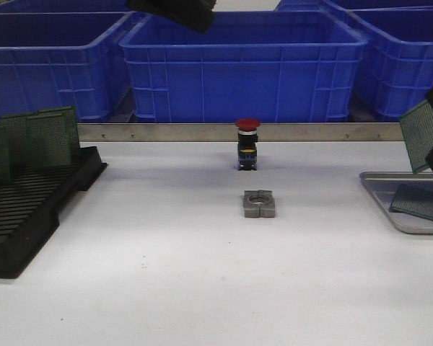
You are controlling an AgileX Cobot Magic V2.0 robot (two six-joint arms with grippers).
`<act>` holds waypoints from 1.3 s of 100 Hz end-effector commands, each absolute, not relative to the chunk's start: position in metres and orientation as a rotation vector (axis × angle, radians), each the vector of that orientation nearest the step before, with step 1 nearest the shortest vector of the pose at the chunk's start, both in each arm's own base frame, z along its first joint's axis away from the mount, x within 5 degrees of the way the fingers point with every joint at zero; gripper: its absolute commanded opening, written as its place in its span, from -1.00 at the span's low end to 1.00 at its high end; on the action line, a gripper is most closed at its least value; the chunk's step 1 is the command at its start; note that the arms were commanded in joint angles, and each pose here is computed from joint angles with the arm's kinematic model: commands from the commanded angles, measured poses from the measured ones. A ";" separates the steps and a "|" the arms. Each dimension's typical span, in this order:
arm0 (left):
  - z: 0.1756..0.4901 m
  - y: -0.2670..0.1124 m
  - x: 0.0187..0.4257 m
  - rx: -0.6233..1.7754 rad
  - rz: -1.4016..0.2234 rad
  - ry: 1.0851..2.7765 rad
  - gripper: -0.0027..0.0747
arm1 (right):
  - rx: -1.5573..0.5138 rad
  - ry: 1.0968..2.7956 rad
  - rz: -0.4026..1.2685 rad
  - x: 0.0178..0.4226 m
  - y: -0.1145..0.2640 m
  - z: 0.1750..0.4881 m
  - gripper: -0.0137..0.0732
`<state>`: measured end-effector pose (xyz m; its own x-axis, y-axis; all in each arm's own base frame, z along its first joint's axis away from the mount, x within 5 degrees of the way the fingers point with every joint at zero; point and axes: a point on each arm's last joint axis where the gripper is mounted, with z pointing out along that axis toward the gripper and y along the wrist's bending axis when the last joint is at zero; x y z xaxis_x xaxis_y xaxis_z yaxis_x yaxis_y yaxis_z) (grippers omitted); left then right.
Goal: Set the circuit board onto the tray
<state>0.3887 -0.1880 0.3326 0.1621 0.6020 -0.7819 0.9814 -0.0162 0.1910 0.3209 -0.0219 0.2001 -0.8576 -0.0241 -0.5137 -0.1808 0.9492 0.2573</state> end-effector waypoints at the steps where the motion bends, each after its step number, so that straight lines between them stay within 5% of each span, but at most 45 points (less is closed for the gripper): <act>1: 0.372 -0.186 0.370 1.673 -0.696 1.428 0.45 | -0.087 2.523 0.406 0.327 -0.030 0.212 -0.85; 33: 0.372 -0.186 0.370 1.673 -0.696 1.428 0.45 | -0.067 2.542 0.361 0.331 -0.037 0.200 -0.73; 61: 0.372 -0.186 0.370 1.673 -0.696 1.428 0.45 | -0.085 2.542 0.334 0.332 -0.039 0.200 0.41; 71: 0.372 -0.186 0.370 1.673 -0.696 1.428 0.44 | -0.091 2.534 0.326 0.331 -0.039 0.203 0.59; 93: 0.375 -0.185 0.371 1.638 -0.709 1.492 0.17 | -0.133 2.477 0.282 0.323 -0.038 0.226 0.38; 100: 0.377 -0.183 0.371 1.609 -0.705 1.564 -0.13 | -0.152 2.442 0.265 0.319 -0.037 0.239 0.10; 113: 0.382 -0.177 0.370 1.546 -0.667 1.725 -0.99 | -0.173 2.371 0.243 0.308 -0.033 0.264 -0.62; 119: 0.384 -0.175 0.368 1.530 -0.649 1.764 -0.98 | -0.187 2.339 0.231 0.303 -0.031 0.275 -0.97; 130: 0.391 -0.171 0.364 1.507 -0.620 1.799 -0.98 | -0.196 2.261 0.215 0.291 -0.027 0.298 -0.93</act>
